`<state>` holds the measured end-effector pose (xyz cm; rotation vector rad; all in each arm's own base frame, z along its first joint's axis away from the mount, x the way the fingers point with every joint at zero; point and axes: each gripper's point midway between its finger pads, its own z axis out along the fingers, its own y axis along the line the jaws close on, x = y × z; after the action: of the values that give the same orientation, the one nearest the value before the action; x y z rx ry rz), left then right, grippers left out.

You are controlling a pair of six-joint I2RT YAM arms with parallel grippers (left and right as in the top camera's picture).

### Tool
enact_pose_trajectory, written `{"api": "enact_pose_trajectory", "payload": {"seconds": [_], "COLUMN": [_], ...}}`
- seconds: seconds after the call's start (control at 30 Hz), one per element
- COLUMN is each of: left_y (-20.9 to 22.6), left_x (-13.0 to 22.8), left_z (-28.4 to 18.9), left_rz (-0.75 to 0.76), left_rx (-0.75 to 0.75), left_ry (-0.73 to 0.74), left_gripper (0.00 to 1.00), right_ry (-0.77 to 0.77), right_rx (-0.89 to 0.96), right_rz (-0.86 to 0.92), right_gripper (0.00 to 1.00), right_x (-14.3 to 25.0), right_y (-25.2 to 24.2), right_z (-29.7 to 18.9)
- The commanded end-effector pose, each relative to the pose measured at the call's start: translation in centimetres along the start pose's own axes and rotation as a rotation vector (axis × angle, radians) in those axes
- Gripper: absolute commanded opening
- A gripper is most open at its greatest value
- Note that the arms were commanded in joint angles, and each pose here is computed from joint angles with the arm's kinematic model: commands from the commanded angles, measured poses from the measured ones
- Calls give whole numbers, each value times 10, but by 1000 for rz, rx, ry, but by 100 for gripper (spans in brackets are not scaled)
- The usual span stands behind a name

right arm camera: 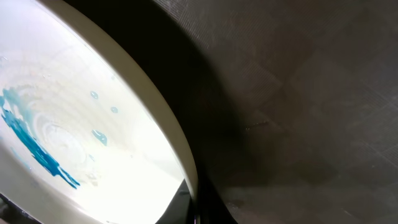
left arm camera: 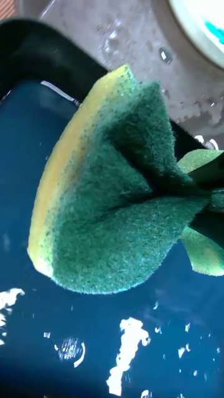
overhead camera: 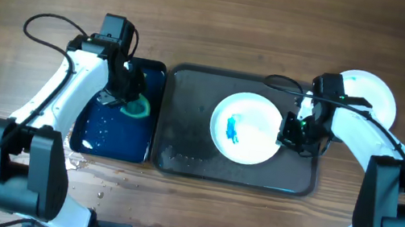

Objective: Clean dirty plates on tray and stack at the side
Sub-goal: 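Scrub the blue-smeared plate with the sponge while the right gripper holds the rim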

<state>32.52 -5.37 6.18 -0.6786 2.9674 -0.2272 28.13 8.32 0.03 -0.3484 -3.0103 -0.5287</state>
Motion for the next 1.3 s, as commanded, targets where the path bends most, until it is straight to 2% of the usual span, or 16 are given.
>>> {"api": "enact_pose_trajectory", "payload": {"seconds": [0.0, 0.1, 0.23, 0.43, 0.6, 0.73, 0.97, 1.2, 1.27], "left_y": [-33, -75, -146, -214, -236, -226, -109, -68, -70], "left_x": [18, 50, 99, 148, 167, 171, 110, 91, 92], "left_z": [-14, -10, -10, 22, 66, 96, 116, 108, 108], "left_rz": [100, 246, 431, 485, 397, 358, 233, 227, 225], "left_rx": [87, 132, 268, 419, 478, 425, -87, -298, -296], "left_ry": [3, 24, 13, 69, 190, 238, 76, -29, -32], "left_gripper": [4, 4, 4, 4, 4, 4, 4, 4, 4], "right_ry": [13, 14, 7, 11, 12, 16, 28, 28, 28], "right_rx": [13, -21, -43, -41, -41, -40, -36, -35, -36], "right_rz": [1, -1, -4, -2, -2, 4, 8, 8, 8], "right_gripper": [4, 4, 4, 4, 4, 4, 4, 4, 4], "right_x": [-2, -2, -5, -4, -4, -3, 1, 0, 0], "right_y": [-3, 3, 8, 7, 7, 7, 6, 6, 6], "right_z": [7, 7, 7, 7, 7, 7, 7, 7, 7]}}
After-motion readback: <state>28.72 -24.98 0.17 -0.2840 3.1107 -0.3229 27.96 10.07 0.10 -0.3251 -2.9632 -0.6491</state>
